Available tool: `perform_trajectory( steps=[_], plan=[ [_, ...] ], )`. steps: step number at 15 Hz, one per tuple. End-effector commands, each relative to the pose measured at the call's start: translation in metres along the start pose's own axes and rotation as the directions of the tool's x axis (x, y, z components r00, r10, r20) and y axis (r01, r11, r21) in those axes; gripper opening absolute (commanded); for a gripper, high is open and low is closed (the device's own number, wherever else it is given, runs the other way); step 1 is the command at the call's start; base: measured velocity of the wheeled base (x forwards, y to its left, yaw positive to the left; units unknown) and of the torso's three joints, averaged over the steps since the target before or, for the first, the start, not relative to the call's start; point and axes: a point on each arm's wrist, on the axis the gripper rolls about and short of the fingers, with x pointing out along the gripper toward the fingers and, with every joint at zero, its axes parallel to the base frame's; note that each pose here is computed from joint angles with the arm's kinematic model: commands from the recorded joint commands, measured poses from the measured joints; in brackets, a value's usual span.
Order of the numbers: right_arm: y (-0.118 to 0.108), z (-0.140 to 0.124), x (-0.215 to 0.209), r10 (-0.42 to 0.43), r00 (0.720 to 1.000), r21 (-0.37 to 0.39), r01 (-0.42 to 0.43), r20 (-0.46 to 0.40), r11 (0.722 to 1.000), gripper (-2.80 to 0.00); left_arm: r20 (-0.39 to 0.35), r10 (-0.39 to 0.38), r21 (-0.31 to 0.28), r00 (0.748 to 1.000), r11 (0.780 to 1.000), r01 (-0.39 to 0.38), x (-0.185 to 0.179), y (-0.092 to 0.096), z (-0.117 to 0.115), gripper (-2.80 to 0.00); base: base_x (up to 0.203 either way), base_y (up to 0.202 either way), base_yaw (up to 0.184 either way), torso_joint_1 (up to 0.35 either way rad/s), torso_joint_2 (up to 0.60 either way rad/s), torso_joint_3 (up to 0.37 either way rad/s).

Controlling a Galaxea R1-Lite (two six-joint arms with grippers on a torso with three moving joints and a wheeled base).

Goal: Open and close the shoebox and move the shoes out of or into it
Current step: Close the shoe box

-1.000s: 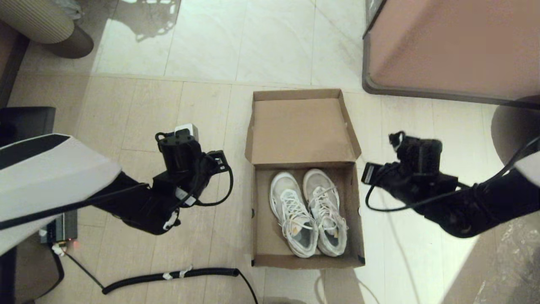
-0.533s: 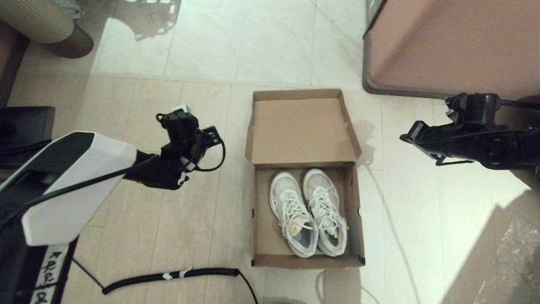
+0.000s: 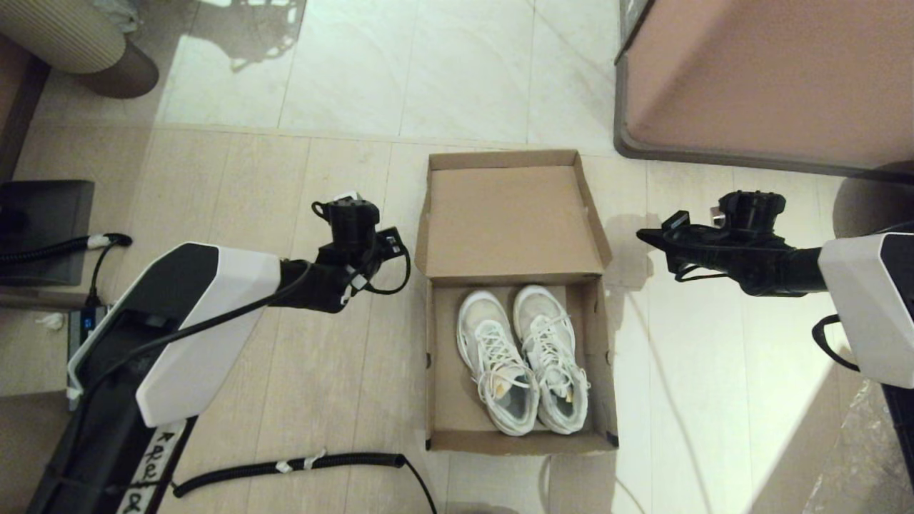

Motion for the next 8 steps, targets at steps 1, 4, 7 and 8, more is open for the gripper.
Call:
perform_trajectory(
  steps=[1, 4, 7, 8],
  plan=[
    [-0.03, -0.011, 0.019, 0.101, 0.994, 0.111, -0.096, -0.036, 0.989, -2.8, -0.012, -0.006, 0.003, 1.0, 1.0, 0.006, 0.0, -0.007, -0.009, -2.8, 0.0, 0.0, 0.0, 0.0, 0.0, 0.0],
    [-0.031, -0.024, 0.029, 0.167, 0.981, 0.137, -0.153, -0.098, 0.979, -2.8, -0.018, -0.012, 0.003, 1.0, 1.0, 0.013, -0.001, -0.01, -0.012, -2.8, 0.0, 0.0, 0.0, 0.0, 0.0, 0.0],
    [-0.035, -0.036, 0.037, 0.234, 0.963, 0.21, -0.202, -0.137, 0.957, -2.8, -0.03, -0.022, 0.002, 0.999, 1.0, 0.023, -0.001, -0.016, -0.019, -2.8, 0.0, 0.0, 0.0, 0.0, 0.0, 0.0],
    [-0.035, -0.039, 0.039, 0.269, 0.952, 0.224, -0.233, -0.147, 0.946, -2.8, -0.035, -0.029, 0.003, 0.999, 1.0, 0.029, -0.003, -0.019, -0.021, -2.8, 0.0, 0.0, 0.0, 0.0, 0.0, 0.0]
  ],
)
